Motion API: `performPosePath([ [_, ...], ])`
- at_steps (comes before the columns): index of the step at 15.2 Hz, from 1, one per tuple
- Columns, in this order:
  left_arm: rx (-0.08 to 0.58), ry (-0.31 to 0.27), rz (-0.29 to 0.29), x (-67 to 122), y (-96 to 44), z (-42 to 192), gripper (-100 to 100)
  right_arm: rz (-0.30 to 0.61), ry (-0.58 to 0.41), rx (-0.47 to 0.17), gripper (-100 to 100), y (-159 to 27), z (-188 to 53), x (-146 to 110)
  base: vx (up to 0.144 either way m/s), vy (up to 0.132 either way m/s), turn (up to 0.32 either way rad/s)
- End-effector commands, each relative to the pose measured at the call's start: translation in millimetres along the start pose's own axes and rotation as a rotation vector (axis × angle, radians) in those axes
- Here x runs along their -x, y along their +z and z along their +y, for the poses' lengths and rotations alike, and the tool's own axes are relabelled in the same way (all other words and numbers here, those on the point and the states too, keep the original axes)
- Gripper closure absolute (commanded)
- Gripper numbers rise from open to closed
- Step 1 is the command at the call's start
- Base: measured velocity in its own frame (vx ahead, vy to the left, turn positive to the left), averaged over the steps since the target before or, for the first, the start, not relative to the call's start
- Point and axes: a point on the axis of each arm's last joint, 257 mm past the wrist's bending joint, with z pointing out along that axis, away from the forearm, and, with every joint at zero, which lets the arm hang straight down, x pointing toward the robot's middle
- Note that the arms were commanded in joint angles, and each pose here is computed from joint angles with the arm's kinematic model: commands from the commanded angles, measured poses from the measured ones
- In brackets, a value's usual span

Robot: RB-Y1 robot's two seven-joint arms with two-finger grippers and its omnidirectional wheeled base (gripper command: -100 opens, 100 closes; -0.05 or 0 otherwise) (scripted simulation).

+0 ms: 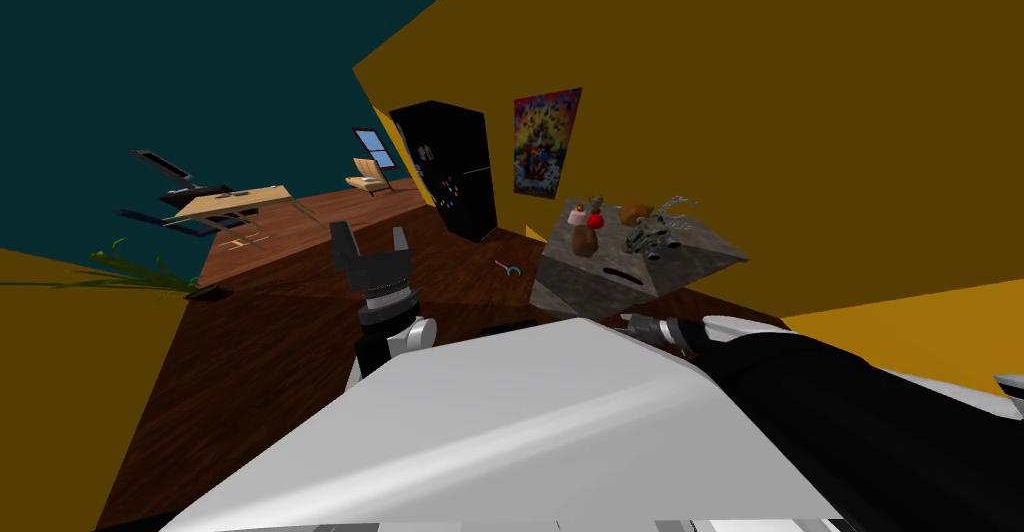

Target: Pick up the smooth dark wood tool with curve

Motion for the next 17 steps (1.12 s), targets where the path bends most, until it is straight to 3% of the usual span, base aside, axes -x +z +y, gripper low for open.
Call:
performPosePath([
  [1, 0.000, 0.000, 0.000, 0.0, 0.0, 0.0, 0, 0.087, -0.050, -0.035, -100, -22.1, -22.7, -21.4, 0.080, 0.045, 0.133],
  [4, 0.000, 0.000, 0.000, 0.0, 0.0, 0.0, 0, 0.095, -0.047, -0.048, -100, -25.7, -28.1, -25.0, 0.058, 0.028, 0.039],
  [7, 0.000, 0.000, 0.000, 0.0, 0.0, 0.0, 0, 0.215, -0.108, -0.102, -100, -63.8, -61.9, -50.0, 0.057, 0.025, 0.116],
  [8, 0.000, 0.000, 0.000, 0.0, 0.0, 0.0, 0, 0.218, -0.112, -0.105, -100, -65.6, -63.6, -49.1, 0.079, 0.028, 0.125],
  [9, 0.000, 0.000, 0.000, 0.0, 0.0, 0.0, 0, 0.272, -0.141, -0.128, -100, -84.7, -78.4, -57.9, 0.091, 0.026, 0.115],
  [10, 0.000, 0.000, 0.000, 0.0, 0.0, 0.0, 0, 0.273, -0.141, -0.129, -100, -85.0, -78.8, -58.1, 0.096, 0.016, 0.095],
  [12, 0.000, 0.000, 0.000, 0.0, 0.0, 0.0, 0, 0.366, -0.187, -0.167, -100, -119.3, -102.8, -71.9, 0.118, 0.024, 0.168],
  [17, 0.000, 0.000, 0.000, 0.0, 0.0, 0.0, 0, 0.438, -0.221, -0.191, -100, -146.1, -118.8, -81.5, 0.113, -0.012, 0.125],
])
